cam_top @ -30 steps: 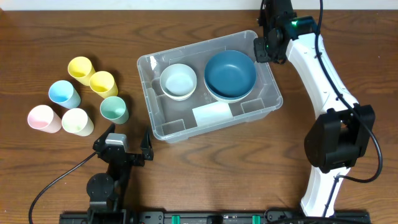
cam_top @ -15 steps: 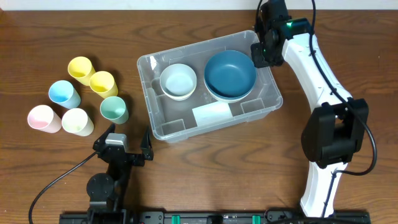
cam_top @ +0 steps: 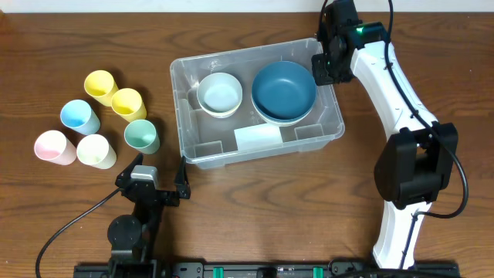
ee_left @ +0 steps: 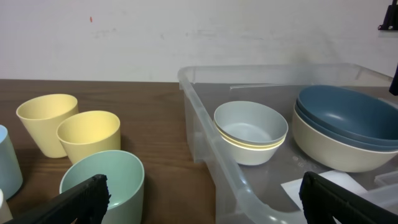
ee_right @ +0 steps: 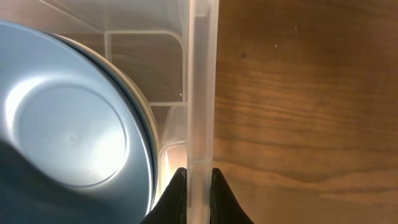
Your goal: Pack container
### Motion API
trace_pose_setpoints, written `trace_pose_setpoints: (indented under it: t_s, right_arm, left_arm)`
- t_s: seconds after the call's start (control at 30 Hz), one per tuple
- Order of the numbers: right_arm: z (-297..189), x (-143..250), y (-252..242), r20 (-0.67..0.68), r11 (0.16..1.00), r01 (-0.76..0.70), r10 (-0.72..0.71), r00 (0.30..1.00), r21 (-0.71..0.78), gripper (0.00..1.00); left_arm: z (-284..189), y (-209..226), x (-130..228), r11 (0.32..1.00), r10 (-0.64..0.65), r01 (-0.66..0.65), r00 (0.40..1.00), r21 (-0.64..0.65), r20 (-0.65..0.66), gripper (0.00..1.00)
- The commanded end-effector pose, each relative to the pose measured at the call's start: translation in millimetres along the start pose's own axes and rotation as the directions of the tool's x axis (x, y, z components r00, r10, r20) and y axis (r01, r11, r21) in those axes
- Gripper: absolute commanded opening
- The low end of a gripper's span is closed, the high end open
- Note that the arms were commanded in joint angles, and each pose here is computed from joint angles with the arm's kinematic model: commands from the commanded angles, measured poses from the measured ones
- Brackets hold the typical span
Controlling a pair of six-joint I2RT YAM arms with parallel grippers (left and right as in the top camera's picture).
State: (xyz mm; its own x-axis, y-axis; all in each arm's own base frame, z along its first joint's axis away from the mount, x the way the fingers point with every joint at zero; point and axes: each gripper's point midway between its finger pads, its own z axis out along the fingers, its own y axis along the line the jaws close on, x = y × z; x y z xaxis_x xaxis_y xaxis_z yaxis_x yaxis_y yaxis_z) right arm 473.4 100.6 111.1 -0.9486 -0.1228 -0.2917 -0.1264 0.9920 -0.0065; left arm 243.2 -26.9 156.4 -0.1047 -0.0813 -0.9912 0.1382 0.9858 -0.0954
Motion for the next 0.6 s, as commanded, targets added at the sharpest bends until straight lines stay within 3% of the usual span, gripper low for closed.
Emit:
trace_pose_setpoints:
  t_s: [0.0,0.4,0.57]
  right_arm:
    - [5,10,-13,-0.039,0.995,-0.086,0.088,0.995,0.059,0.02]
    - [4,15,-35,-0.031,0.963,-0.230,0.236,0.971,0.139,0.01]
    - [4,15,-42,-0.037,0.967,-0.214,0.221,0.974,0.139,0.01]
  left_arm:
    - [1,0,16,1.000,0.011,-0.011,0.999,0.007,-0.046,0.98]
    - [1,0,16,1.000,0.011,-0.011,0.999,0.007,-0.046,0.98]
    - [1,0,16,1.000,0.011,-0.011,0.999,0.007,-0.046,0.98]
